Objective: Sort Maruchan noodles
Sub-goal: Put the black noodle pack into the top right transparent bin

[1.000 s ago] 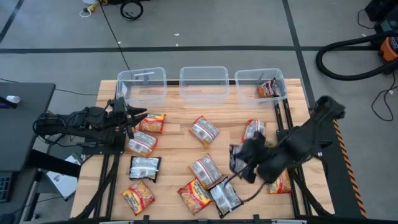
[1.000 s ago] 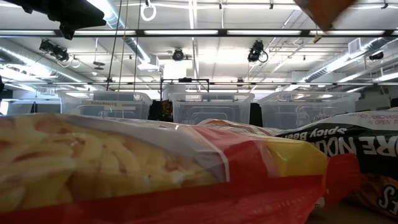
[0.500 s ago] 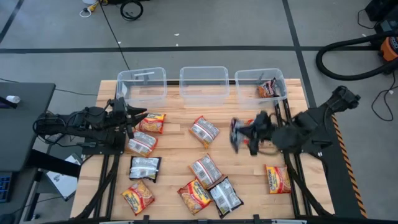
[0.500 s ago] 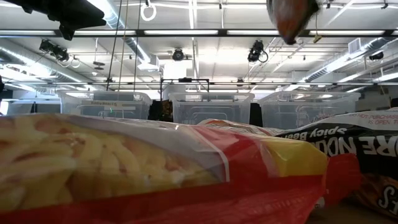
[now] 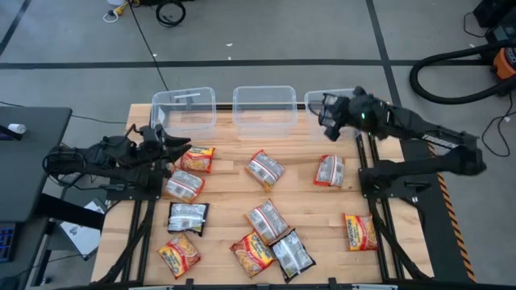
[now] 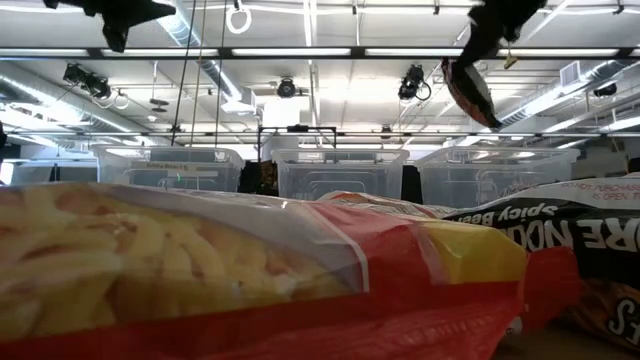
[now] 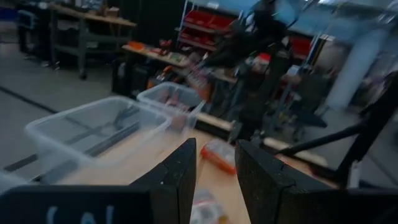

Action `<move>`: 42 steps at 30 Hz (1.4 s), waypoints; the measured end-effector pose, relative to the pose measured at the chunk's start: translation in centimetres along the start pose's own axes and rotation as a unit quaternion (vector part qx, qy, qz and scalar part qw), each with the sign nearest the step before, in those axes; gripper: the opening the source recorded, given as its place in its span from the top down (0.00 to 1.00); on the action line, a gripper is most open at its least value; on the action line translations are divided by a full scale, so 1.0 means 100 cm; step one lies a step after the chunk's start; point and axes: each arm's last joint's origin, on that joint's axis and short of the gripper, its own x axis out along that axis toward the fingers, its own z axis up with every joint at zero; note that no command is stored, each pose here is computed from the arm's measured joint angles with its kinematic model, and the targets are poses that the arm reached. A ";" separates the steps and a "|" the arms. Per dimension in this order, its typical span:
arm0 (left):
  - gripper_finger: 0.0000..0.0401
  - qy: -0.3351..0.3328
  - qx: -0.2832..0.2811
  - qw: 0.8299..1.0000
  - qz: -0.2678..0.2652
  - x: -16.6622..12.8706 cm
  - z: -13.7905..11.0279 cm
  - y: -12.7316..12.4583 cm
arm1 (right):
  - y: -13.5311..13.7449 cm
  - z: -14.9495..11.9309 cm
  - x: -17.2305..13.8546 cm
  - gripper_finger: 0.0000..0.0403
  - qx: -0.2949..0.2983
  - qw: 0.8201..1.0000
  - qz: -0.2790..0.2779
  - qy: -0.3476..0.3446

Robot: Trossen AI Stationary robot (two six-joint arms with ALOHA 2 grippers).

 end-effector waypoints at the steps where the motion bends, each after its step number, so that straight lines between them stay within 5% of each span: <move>1: 0.71 -0.004 -0.001 1.000 -0.001 0.002 0.001 -0.001 | -0.006 -0.002 0.007 0.98 -0.005 1.000 0.003 0.001; 14: 0.71 -0.026 -0.015 1.000 -0.005 0.030 0.001 -0.015 | -0.059 -0.057 0.086 0.98 -0.008 0.997 0.072 -0.021; 24: 0.71 -0.037 -0.022 0.999 0.018 0.040 -0.001 -0.018 | -0.060 -0.102 0.131 0.98 0.032 0.986 0.166 0.005; 42: 0.71 -0.052 -0.037 0.997 0.043 0.042 0.000 -0.018 | -0.071 -0.127 0.171 0.97 0.151 0.970 0.186 0.027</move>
